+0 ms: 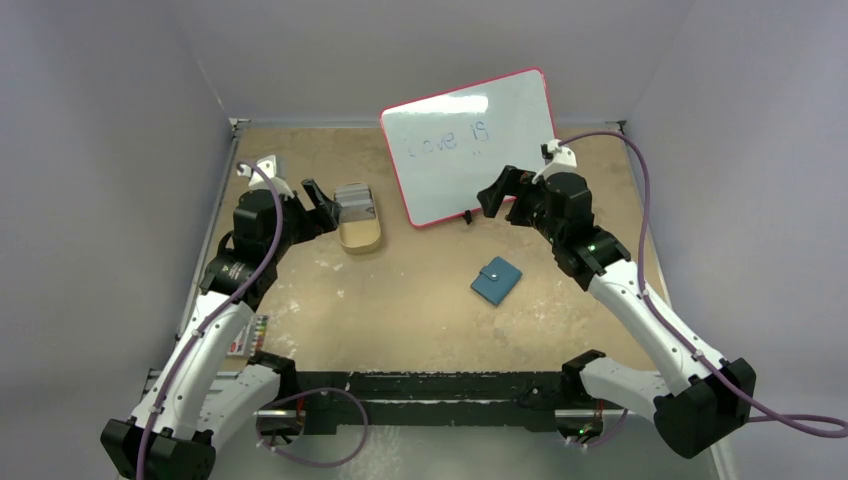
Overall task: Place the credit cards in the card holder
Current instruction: Adjust the card holder at the center of the board.
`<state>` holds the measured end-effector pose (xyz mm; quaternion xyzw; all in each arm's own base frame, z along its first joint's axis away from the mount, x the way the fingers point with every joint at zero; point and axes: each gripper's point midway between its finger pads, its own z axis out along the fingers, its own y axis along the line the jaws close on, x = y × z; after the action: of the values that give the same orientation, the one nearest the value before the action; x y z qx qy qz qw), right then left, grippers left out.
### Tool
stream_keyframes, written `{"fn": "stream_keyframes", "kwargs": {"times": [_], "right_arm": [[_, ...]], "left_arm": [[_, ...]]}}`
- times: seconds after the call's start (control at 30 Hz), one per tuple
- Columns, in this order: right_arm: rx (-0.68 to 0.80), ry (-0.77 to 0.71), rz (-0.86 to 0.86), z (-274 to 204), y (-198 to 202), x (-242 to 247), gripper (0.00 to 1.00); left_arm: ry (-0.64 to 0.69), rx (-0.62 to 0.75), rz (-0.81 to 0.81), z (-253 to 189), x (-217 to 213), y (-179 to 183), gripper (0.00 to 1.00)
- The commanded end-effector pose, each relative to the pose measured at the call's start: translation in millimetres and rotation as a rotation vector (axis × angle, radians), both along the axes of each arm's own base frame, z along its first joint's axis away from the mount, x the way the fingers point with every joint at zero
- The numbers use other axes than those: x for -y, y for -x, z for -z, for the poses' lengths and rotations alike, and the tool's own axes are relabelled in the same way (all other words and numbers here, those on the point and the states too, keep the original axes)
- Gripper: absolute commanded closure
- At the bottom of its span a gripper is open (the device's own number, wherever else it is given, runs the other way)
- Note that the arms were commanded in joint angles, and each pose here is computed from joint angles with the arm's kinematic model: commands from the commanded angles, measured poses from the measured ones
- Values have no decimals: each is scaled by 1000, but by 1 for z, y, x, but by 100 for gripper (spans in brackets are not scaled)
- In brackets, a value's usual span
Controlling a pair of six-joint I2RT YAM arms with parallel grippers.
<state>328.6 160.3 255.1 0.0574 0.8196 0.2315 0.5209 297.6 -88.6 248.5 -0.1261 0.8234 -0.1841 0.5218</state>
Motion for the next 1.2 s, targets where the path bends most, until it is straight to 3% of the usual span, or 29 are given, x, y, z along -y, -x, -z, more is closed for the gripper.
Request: {"fn": "stream_keyframes", "kwargs": {"times": [0.0,0.27,0.4,0.6,0.7,0.9,1.17], "right_arm": [[80,-31,2,-27,-3,1,1],[24,-52,70,-19,1,10,1],[-122,-109,119,18,8,8,6],[-317,-67,218,84,15,17,49],[-409,-52,309,114,20,27,59],[-546,-54,432,154,27,34,60],[-580,-35,365,185,30,25,53]], "left_arm": [[11,75,-41,-25,-7,-6,16],[-11,50,-43,-14,-8,-7,15],[-31,23,-49,-1,-11,-7,15],[-76,-1,-93,13,-23,-2,16],[-90,0,-102,18,-26,1,16],[-110,5,-100,22,-29,5,16],[-130,16,-93,18,-31,8,17]]}}
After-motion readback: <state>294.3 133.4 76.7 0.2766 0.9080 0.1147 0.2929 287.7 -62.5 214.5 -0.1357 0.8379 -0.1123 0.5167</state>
